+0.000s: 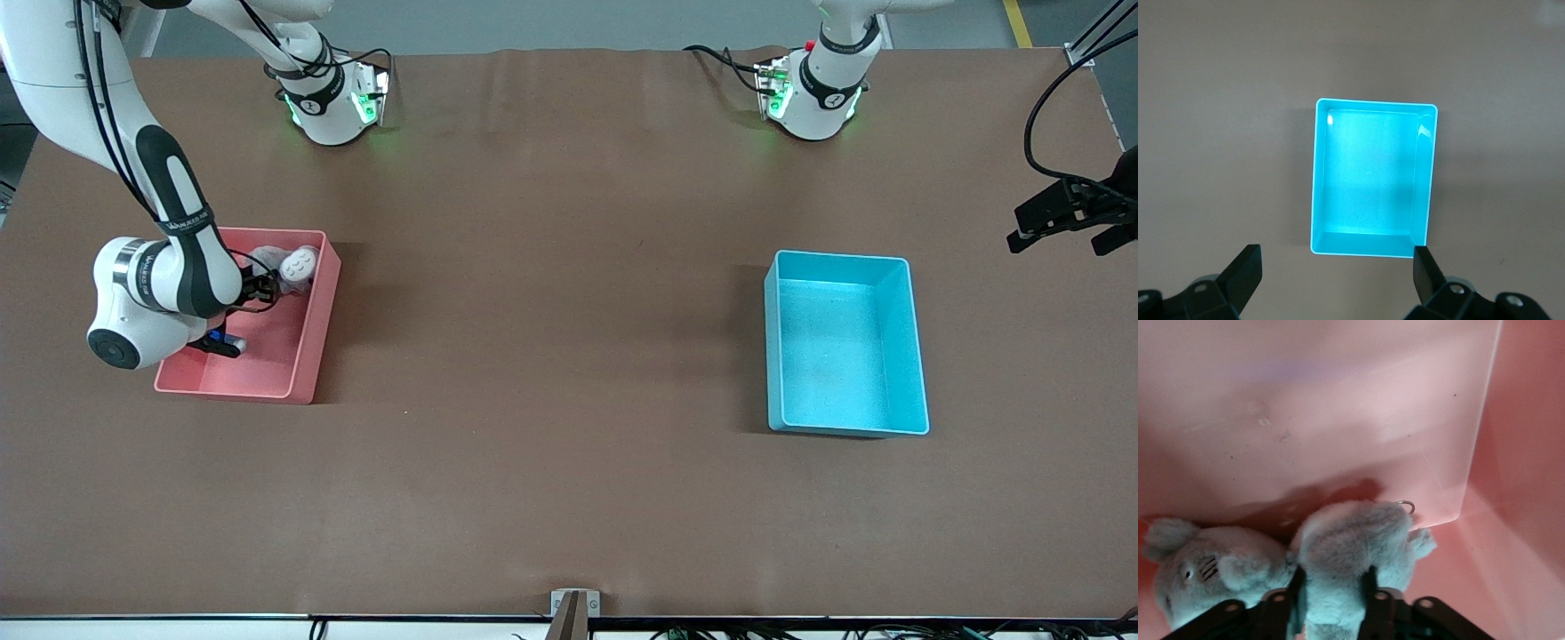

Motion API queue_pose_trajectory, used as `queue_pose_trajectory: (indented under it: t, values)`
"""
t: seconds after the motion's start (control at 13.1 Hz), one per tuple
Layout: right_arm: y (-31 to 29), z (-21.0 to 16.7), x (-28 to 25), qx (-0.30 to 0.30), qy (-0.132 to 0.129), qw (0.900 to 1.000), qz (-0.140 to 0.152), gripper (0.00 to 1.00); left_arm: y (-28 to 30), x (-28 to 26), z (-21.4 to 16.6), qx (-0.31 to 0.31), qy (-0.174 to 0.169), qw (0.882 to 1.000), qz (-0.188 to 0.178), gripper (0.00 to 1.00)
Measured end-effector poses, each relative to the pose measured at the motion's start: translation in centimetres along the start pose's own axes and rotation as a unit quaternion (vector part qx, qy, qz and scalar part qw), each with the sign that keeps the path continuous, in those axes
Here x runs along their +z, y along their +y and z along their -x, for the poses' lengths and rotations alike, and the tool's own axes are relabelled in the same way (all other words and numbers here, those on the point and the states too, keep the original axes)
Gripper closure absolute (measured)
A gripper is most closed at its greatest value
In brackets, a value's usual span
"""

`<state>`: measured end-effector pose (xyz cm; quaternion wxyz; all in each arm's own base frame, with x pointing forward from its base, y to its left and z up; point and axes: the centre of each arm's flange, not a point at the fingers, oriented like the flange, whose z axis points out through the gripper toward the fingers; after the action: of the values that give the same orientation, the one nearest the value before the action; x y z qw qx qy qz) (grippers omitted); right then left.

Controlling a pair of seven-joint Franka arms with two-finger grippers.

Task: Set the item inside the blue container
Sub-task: 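Close the right gripper on one grey plush toy, then lift the grey plush out of the pink box with the right gripper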

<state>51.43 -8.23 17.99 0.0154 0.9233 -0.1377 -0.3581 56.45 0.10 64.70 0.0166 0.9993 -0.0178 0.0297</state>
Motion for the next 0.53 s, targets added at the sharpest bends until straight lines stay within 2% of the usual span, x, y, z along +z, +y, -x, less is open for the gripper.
queue_pose_trajectory:
  t: [0.15,0.53]
  values:
    - [0.0,0.1,-0.1,0.0,-0.004,1.0,0.0,0.86,0.0,0.0,0.0,0.0,0.0,1.0,0.0,0.0]
    - [0.0,0.6,-2.4,-0.002,-0.017,1.0,0.002,0.93,0.0,0.0,0.0,0.0,0.0,1.0,0.0,0.0]
